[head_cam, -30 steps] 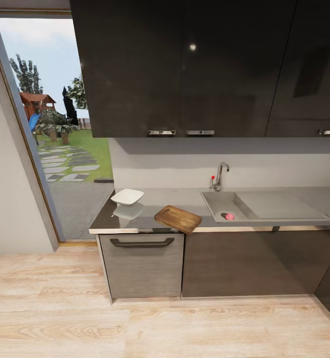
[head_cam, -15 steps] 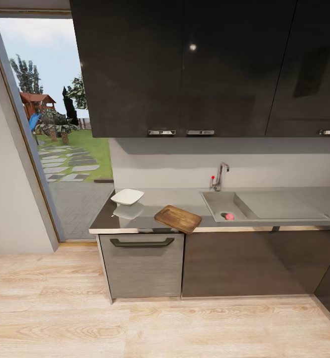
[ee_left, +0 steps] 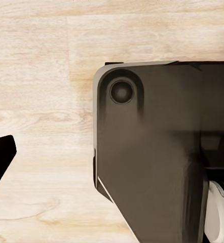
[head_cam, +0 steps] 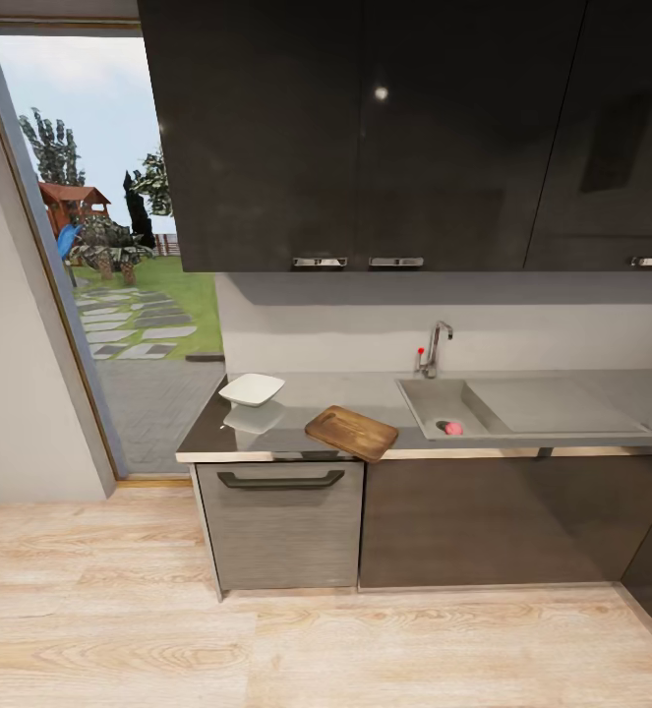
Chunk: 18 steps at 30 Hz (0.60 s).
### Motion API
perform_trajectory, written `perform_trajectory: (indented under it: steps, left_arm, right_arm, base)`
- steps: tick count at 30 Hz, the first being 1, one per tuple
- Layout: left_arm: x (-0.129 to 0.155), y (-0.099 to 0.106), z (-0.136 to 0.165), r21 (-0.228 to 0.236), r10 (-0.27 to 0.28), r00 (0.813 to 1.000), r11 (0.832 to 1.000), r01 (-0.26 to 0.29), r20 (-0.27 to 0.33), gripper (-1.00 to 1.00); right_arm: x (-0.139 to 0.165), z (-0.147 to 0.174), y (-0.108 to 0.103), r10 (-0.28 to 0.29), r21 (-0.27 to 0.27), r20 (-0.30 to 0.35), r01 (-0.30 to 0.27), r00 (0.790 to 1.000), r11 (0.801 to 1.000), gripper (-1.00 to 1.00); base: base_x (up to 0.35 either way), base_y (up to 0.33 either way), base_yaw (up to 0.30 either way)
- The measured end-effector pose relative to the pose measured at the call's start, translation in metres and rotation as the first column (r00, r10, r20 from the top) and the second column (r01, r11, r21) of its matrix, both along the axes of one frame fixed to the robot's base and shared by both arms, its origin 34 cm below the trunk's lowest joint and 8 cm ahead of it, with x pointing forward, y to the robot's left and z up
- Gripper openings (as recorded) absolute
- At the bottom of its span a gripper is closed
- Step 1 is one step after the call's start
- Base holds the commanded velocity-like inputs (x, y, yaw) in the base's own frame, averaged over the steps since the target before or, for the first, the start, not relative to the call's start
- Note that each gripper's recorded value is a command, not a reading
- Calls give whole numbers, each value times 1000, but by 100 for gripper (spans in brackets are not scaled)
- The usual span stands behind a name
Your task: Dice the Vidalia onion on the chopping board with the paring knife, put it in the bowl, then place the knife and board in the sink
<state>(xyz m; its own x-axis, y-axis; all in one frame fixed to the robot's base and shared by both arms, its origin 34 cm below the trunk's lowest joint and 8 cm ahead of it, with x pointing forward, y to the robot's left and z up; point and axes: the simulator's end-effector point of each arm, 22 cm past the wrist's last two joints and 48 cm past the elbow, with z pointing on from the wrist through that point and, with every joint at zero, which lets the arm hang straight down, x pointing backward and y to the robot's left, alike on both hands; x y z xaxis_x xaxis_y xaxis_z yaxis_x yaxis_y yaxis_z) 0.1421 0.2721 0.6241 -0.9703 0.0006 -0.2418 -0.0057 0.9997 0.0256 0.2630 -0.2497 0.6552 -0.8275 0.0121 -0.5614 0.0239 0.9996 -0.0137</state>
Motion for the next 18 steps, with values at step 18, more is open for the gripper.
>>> perform_trajectory:
  steps: [18]
  left_arm:
    - [0,0,0,0,0,1000,1000,0,0,100]
  right_arm:
    - [0,0,0,0,0,0,0,1000,1000,100]
  base:
    - [0,0,0]
